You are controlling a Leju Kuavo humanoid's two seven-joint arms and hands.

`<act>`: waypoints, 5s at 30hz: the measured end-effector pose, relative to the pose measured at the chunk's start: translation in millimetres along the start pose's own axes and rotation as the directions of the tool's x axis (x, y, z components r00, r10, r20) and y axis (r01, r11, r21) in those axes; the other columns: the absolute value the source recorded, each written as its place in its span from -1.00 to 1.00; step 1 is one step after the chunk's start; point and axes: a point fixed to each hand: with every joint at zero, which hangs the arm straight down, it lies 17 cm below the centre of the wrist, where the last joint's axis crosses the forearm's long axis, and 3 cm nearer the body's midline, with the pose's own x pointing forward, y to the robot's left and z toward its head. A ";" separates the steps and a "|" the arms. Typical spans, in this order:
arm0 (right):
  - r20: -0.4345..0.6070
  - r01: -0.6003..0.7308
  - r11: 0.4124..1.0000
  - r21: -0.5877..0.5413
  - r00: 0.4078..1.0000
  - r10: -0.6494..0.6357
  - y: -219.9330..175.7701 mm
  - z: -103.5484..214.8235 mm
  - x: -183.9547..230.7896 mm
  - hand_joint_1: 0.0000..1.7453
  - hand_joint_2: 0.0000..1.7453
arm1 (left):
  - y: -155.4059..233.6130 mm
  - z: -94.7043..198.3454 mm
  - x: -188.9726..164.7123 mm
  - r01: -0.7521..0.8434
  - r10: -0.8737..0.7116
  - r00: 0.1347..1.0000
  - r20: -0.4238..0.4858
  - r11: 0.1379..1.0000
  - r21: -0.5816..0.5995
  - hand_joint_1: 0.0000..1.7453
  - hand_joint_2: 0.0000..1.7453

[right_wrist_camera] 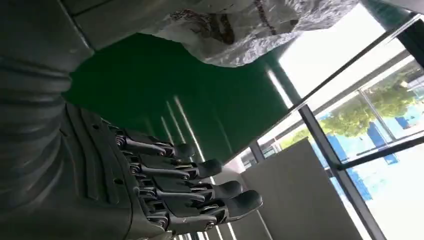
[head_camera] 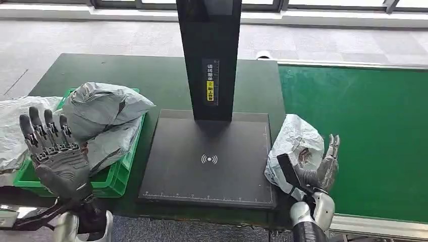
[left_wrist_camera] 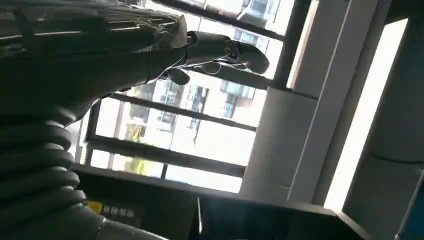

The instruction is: Moved the parcel from conveyor to table for the left to box.

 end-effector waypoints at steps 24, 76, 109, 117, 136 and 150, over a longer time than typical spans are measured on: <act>-0.248 0.045 0.981 0.187 0.969 0.003 43.6 8.1 -66.8 -1.00 1.00 | -17.2 24.1 -11.1 -0.036 0.033 0.997 -0.073 0.999 -0.035 -1.00 1.00; 0.023 0.368 0.929 -0.038 0.930 -0.368 5.8 -2.0 4.2 1.00 1.00 | -39.3 28.9 -14.4 -0.040 0.031 0.995 -0.091 0.994 -0.100 -1.00 1.00; 0.535 0.378 0.918 0.123 0.753 -0.382 -25.9 45.8 222.1 1.00 1.00 | -46.3 45.2 -40.6 -0.099 0.076 0.982 -0.171 0.987 -0.130 -1.00 1.00; 0.537 0.217 0.908 0.359 0.747 -0.391 54.7 82.9 251.8 1.00 1.00 | -48.6 45.0 -42.1 -0.096 0.073 0.982 -0.173 0.987 -0.130 -1.00 1.00; 0.529 0.090 0.864 0.495 0.758 -0.382 107.1 110.0 269.4 1.00 1.00 | -47.4 42.5 -40.7 -0.072 0.051 0.985 -0.164 0.990 -0.123 -1.00 1.00; 0.526 0.065 0.880 0.470 0.780 -0.338 112.3 107.8 261.9 -1.00 1.00 | -47.4 39.1 -35.1 -0.065 0.047 0.988 -0.147 0.991 -0.121 -1.00 1.00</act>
